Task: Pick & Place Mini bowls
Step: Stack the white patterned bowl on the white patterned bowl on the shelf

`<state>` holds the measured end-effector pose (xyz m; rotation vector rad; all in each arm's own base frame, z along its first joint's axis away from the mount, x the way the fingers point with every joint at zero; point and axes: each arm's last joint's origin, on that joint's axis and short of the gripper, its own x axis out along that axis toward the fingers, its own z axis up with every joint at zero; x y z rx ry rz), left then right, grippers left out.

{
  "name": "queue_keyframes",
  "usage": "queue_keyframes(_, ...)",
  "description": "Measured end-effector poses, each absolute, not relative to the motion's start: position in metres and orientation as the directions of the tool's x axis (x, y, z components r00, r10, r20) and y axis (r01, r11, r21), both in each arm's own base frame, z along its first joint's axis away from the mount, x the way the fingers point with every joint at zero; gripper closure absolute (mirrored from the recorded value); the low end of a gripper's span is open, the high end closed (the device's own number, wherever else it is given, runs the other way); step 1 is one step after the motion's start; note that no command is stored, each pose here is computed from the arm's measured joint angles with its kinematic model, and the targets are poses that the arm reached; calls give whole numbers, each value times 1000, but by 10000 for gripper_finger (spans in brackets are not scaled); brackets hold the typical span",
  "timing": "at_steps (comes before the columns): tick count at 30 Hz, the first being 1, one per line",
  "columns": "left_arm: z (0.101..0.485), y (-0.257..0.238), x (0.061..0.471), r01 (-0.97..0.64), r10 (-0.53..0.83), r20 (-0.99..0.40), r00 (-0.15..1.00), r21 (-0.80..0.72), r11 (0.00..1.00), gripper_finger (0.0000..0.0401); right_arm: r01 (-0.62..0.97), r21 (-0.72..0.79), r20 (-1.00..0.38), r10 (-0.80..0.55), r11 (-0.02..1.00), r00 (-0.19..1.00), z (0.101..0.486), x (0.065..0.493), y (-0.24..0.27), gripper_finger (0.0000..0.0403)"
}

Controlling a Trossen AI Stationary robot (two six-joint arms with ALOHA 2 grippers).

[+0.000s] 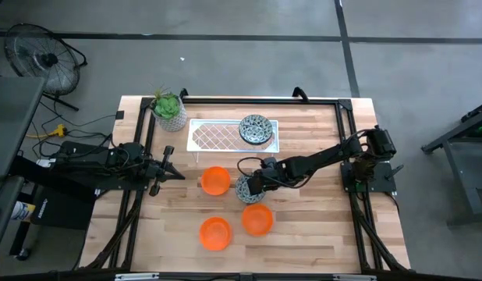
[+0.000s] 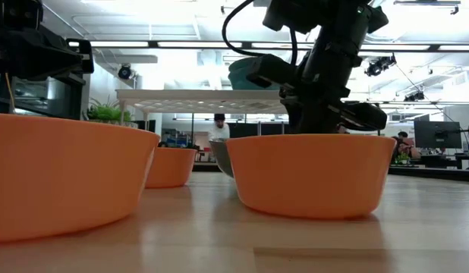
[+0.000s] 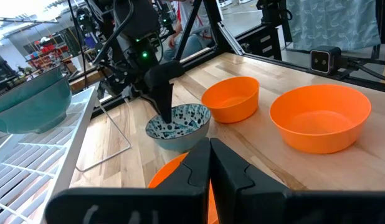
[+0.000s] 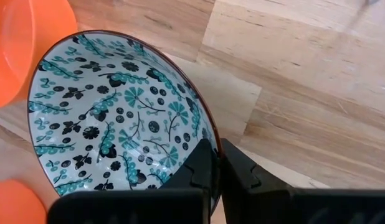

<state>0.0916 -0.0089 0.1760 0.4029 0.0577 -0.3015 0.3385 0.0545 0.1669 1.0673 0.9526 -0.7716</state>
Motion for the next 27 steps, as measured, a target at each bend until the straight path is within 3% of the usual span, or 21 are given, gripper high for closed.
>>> queue_keyframes(27,176,-9,92,300,-278,-115,954,377,876,401,843,404,-892,-50,356,449,172,342,58,403)
